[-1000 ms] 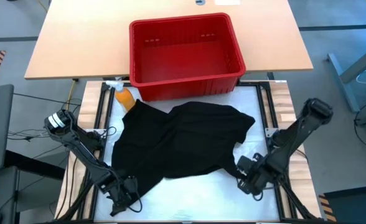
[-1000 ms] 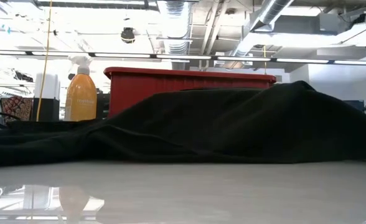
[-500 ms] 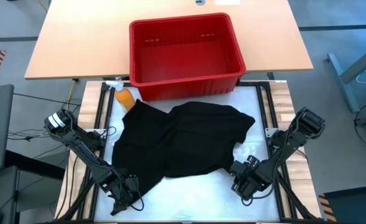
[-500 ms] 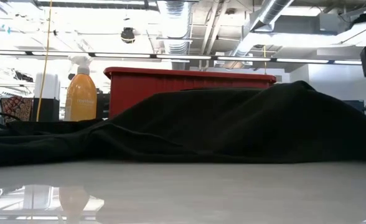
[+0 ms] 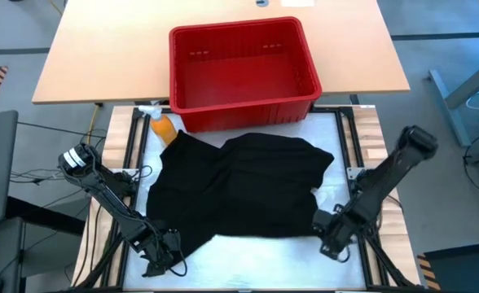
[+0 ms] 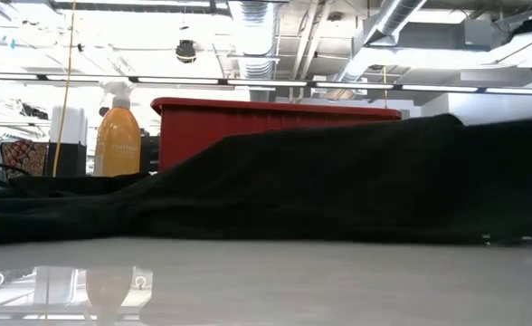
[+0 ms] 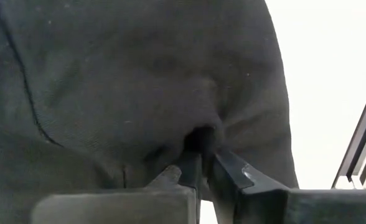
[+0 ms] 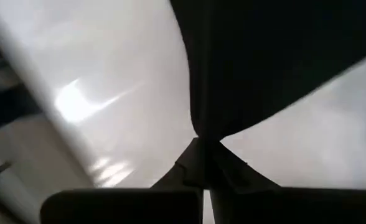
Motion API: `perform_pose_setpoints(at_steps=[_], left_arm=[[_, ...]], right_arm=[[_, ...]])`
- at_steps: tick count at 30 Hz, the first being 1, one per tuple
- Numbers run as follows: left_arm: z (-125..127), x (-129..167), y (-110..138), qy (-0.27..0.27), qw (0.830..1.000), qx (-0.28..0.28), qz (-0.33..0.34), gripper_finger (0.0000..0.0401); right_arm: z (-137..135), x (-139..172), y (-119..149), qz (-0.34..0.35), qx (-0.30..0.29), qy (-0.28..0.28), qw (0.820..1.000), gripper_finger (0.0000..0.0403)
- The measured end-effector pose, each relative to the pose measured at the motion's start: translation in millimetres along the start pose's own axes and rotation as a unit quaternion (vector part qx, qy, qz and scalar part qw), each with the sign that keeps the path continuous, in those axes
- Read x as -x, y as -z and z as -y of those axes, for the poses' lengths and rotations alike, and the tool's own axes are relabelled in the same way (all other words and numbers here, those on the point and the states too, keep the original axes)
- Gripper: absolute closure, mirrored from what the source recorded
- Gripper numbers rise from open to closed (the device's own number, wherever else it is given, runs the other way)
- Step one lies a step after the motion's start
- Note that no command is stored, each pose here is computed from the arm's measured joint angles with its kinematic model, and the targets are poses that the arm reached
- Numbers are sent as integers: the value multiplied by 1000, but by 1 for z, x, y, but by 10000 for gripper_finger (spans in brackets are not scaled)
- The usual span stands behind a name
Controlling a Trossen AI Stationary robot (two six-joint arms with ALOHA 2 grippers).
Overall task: Fold Laundry from Bin
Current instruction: Fold the black shirt from the red laundry bin
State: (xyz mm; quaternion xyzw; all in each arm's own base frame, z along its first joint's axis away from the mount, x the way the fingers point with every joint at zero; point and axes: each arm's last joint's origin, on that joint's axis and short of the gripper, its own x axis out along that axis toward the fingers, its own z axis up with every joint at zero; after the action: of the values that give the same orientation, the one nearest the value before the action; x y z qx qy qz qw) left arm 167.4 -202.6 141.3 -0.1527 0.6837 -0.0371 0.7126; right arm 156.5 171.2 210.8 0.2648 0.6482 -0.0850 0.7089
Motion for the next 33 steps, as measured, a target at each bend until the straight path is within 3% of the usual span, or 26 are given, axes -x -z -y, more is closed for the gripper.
perform_pose_setpoints(at_steps=[5, 8, 13, 19, 28, 33], left_arm=[[0, 0, -1, 1, 1000, -7, -2, 400], [0, 0, 0, 4, 1000, -8, -7, 401], [4, -1, 7, 16, 999, -8, -32, 401], [9, -2, 18, 30, 997, -10, -69, 401], [10, -1, 19, 31, 998, -8, -59, 401], [9, 16, 19, 32, 999, -15, -10, 401]], right_arm=[[8, 40, 11, -84, -29, -109, 990, 383], [7, 52, 16, -96, -33, -157, 982, 377], [-6, 47, 18, -99, -26, -190, 976, 370], [-39, 23, 15, -173, -21, -247, 953, 381], [-57, -16, 14, -234, -19, -224, 946, 374], [-58, -24, 12, -241, -21, -218, 945, 377]])
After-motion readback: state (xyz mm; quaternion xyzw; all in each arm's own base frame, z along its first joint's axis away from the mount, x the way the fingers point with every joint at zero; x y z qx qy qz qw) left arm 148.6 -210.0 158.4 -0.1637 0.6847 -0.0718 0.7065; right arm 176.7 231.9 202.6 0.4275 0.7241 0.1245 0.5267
